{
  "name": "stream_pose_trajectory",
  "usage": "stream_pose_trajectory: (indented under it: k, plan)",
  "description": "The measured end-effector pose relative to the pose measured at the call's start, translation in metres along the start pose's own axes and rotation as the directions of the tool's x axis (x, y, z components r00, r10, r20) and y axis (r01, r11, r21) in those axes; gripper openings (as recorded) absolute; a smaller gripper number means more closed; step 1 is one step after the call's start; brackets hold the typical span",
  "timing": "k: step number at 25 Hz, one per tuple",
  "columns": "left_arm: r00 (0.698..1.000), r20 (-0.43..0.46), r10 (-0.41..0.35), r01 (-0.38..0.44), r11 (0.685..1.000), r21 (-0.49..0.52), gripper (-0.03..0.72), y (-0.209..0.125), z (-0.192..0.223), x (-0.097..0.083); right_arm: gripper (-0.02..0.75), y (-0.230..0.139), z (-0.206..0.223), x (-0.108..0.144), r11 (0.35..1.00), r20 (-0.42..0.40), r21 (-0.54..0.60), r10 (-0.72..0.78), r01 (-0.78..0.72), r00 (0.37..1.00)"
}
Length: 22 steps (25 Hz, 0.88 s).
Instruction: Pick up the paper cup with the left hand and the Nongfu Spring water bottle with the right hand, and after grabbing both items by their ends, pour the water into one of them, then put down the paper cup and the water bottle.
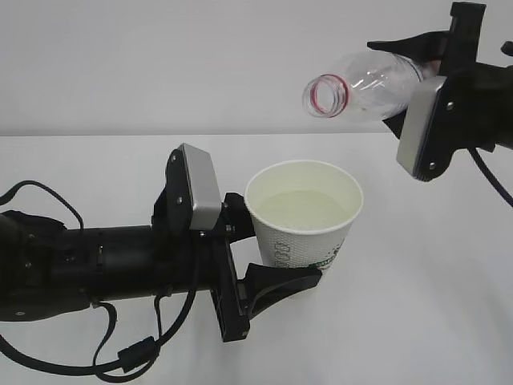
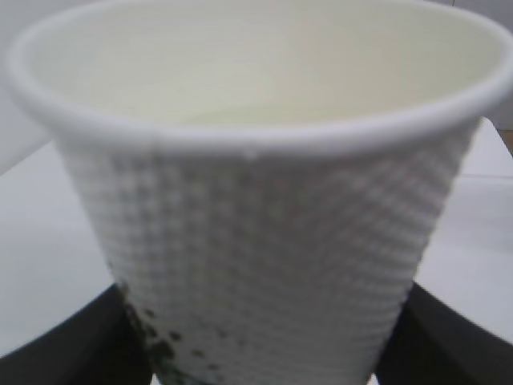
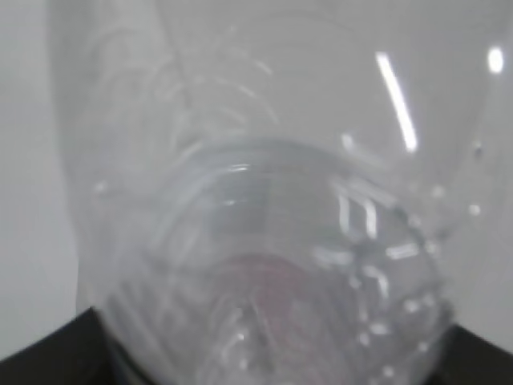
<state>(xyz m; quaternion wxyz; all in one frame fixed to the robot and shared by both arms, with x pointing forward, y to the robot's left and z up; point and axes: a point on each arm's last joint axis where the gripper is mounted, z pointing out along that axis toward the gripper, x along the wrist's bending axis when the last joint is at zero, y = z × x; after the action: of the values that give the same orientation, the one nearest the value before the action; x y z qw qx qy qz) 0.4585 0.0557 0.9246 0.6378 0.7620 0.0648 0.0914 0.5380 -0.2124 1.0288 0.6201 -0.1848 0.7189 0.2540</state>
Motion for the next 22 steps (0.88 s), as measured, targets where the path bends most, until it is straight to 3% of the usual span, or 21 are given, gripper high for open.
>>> stream_pose_trajectory:
  k: [12, 22]
  plan:
    - [1.000, 0.000, 0.000, 0.000, 1.000, 0.000, 0.528, 0.0000, 0.0000, 0.0000, 0.458, 0.0000, 0.0000, 0.0000, 0.975, 0.000, 0.000, 0.224, -0.224, 0.975]
    - [1.000, 0.000, 0.000, 0.000, 1.000, 0.000, 0.528, 0.0000, 0.0000, 0.0000, 0.458, 0.0000, 0.0000, 0.0000, 0.909, 0.000, 0.000, 0.418, -0.418, 0.909]
